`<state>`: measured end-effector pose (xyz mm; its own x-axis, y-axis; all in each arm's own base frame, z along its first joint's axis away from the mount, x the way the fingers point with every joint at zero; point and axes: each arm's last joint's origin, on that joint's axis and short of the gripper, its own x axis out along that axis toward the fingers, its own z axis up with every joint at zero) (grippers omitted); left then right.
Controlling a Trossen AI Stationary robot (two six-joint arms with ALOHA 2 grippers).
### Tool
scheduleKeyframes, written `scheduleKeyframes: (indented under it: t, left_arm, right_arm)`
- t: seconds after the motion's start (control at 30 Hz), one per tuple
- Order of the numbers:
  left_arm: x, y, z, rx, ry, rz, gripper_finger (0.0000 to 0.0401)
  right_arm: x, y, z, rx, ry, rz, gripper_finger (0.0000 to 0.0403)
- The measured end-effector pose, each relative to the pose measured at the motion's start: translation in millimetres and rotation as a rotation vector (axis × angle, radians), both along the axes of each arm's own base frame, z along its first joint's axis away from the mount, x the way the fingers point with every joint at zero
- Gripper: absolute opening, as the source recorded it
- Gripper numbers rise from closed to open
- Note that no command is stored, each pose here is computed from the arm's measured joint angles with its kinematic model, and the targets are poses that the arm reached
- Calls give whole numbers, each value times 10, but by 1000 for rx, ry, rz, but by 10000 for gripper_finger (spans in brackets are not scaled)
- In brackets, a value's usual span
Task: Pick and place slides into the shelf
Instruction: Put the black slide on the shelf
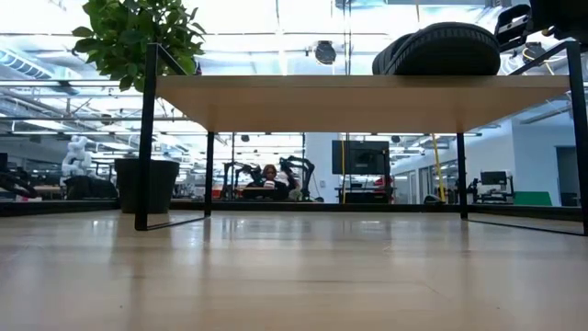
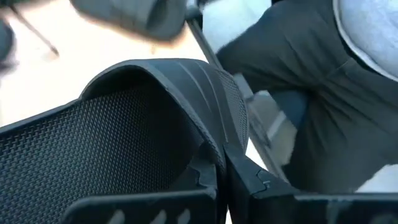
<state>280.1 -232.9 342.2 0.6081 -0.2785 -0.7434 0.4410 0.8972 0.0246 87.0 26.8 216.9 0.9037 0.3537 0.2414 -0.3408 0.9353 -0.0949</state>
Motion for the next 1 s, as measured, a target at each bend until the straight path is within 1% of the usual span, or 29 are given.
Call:
scheduleKeyframes:
  t: [0.1, 0.17, 0.23, 0.3, 0.37, 0.47, 0.57, 0.67, 0.8, 0.9, 1.0]
  left_arm:
    - [158, 233, 136, 58, -41, -61, 1]
    - [261, 420, 199, 73, -65, -101, 1]
    - [360, 675, 253, 73, -71, -106, 1]
    - [398, 933, 322, 50, -67, -111, 1]
    - [402, 1219, 374, 19, -37, -79, 0]
    - [322, 1573, 533, -62, -55, -83, 0]
    - [240, 1873, 659, -163, -86, -130, 0]
    - [232, 2171, 655, -237, -75, -150, 0]
    - [262, 2521, 559, -278, -42, -135, 0]
    - [326, 2691, 412, -326, 13, -153, 0]
    - [417, 2787, 271, -337, 43, -179, 0]
  right_arm:
    - [1, 0, -3, -1, 3, 0, 0]
    - [1, 0, -4, -1, 4, 0, 0]
    - [1, 0, -4, -1, 4, 0, 0]
    - [1, 0, -2, -1, 2, 0, 0]
    - [0, 0, 1, -14, -7, -4, 0]
    - [0, 0, 3, -21, -11, -7, 0]
    - [-1, -2, 8, -33, -22, -14, 0]
    - [-5, -3, 22, -55, -47, -22, 0]
    - [-9, -4, 34, -54, -60, -22, 0]
    - [-9, -4, 34, -54, -60, -22, 0]
    - [-8, -3, 33, -54, -59, -22, 0]
